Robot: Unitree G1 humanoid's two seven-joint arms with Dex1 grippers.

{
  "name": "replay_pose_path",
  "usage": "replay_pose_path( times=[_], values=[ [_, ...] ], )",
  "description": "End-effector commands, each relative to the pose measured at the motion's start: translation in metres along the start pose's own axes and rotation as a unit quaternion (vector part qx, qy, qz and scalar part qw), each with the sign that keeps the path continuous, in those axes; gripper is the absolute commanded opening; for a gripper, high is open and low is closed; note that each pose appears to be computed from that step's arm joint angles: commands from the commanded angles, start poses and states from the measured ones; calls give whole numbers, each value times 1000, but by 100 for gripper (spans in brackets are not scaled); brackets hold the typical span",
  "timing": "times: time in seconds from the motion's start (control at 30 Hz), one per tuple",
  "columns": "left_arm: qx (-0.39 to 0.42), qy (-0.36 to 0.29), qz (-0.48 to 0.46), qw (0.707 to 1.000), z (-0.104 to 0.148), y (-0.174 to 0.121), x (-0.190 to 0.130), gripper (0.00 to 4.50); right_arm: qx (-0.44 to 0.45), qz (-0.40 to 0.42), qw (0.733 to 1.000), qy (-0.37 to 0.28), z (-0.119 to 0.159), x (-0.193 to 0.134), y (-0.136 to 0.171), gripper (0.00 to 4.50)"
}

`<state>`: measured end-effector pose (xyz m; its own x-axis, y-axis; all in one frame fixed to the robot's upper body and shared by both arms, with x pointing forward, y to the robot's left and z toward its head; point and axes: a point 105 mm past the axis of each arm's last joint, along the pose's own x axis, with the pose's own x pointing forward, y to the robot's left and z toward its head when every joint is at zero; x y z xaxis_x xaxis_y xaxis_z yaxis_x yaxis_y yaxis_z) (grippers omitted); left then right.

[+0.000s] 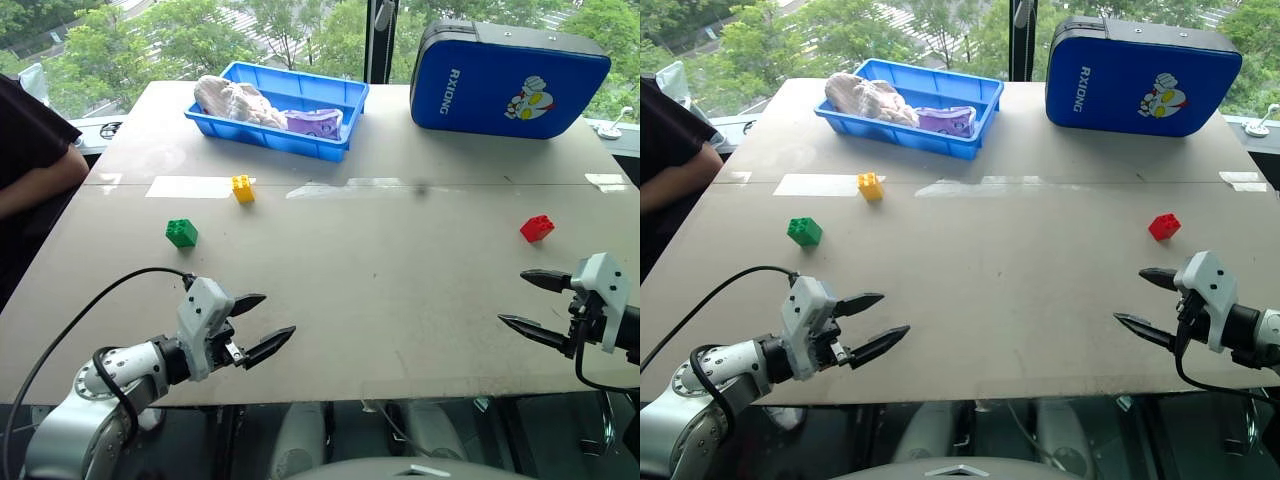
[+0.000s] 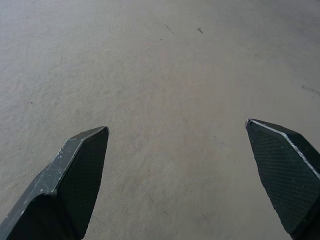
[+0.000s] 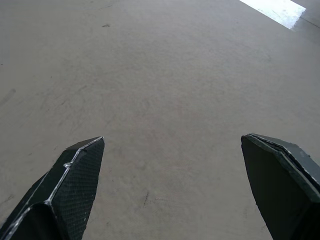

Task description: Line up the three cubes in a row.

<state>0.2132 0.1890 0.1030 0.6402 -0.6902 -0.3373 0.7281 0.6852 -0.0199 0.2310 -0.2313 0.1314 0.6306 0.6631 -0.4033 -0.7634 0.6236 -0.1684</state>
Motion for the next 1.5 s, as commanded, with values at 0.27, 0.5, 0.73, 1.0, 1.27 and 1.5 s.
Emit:
replay_pose_path(
  times=[0.27, 0.5, 0.73, 1.0, 1.27, 1.5],
  values=[
    [3, -127, -51, 991, 80, -15, 46, 449, 93, -241, 966, 25, 8, 5, -69, 450],
    [88, -144, -152, 974, 114, -47, 64, 449, 157, -349, 920, 88, 17, -3, -129, 450],
    [93, -151, -213, 961, 123, -64, 71, 449, 161, -310, 928, 130, 22, 19, -141, 450],
    [107, -153, -230, 955, 122, -73, 71, 449, 175, -301, 924, 157, 18, 28, -155, 450],
    [105, -162, -222, 956, 126, -74, 68, 450, 181, -321, 912, 180, -2, 34, -168, 425],
    [103, -160, -210, 959, 125, -72, 66, 450, 174, -312, 918, 173, -4, 42, -172, 133]
  ],
)
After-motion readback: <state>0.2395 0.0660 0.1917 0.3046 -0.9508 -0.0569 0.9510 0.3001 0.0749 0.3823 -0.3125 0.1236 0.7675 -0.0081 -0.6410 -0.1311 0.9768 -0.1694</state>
